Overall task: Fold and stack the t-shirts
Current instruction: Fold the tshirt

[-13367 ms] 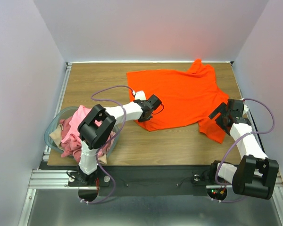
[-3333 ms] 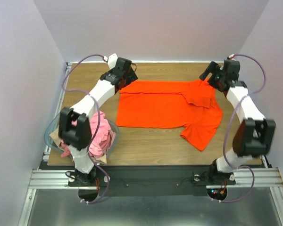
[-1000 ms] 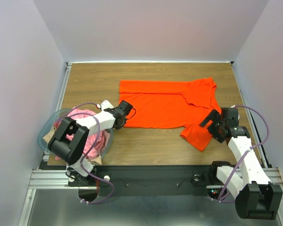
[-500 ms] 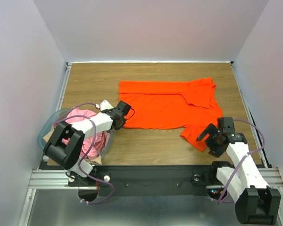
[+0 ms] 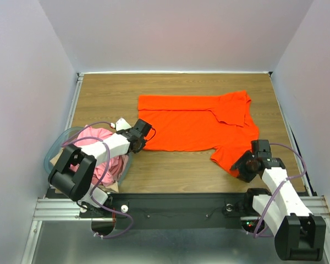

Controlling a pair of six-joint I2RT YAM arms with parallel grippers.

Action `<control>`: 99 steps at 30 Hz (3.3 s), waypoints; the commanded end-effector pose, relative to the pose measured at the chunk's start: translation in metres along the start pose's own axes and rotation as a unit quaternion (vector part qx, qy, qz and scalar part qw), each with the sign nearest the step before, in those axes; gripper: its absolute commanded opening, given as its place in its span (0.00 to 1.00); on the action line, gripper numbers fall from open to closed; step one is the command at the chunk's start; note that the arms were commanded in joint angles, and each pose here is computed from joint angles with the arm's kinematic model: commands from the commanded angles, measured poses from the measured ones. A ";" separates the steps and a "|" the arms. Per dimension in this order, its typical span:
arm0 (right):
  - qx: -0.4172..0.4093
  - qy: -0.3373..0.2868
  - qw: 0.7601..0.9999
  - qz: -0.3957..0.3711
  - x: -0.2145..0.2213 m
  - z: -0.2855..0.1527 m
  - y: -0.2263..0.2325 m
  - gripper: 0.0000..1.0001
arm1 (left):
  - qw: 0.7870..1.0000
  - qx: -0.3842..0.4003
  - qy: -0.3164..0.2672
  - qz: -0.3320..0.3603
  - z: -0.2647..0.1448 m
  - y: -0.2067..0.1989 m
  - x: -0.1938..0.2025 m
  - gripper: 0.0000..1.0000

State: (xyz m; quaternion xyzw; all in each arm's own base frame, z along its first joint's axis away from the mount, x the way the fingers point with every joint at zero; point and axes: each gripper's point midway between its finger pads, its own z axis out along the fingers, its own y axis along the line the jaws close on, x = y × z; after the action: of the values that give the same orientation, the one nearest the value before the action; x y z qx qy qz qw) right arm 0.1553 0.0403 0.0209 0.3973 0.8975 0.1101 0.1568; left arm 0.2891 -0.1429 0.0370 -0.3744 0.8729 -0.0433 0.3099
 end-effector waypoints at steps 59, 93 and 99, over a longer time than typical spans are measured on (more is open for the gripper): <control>-0.088 -0.254 0.963 0.010 -0.220 -0.062 0.178 0.00 | 0.997 0.048 -0.043 0.037 -0.001 -0.098 -0.096 0.00; -0.069 -0.236 0.963 -0.107 -0.307 0.032 0.246 0.01 | 0.999 0.033 -0.026 0.031 0.064 -0.131 -0.126 0.00; -0.077 -0.212 0.966 -0.124 -0.308 0.058 0.254 0.18 | 0.999 0.017 -0.032 0.039 0.064 -0.125 -0.131 0.99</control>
State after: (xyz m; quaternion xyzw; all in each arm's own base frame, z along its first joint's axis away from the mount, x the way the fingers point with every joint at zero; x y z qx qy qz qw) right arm 0.5188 -0.0182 0.0912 0.3071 0.8822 0.0511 0.3533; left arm 0.4660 -0.1430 0.0698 -0.3338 0.8832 -0.0441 0.3264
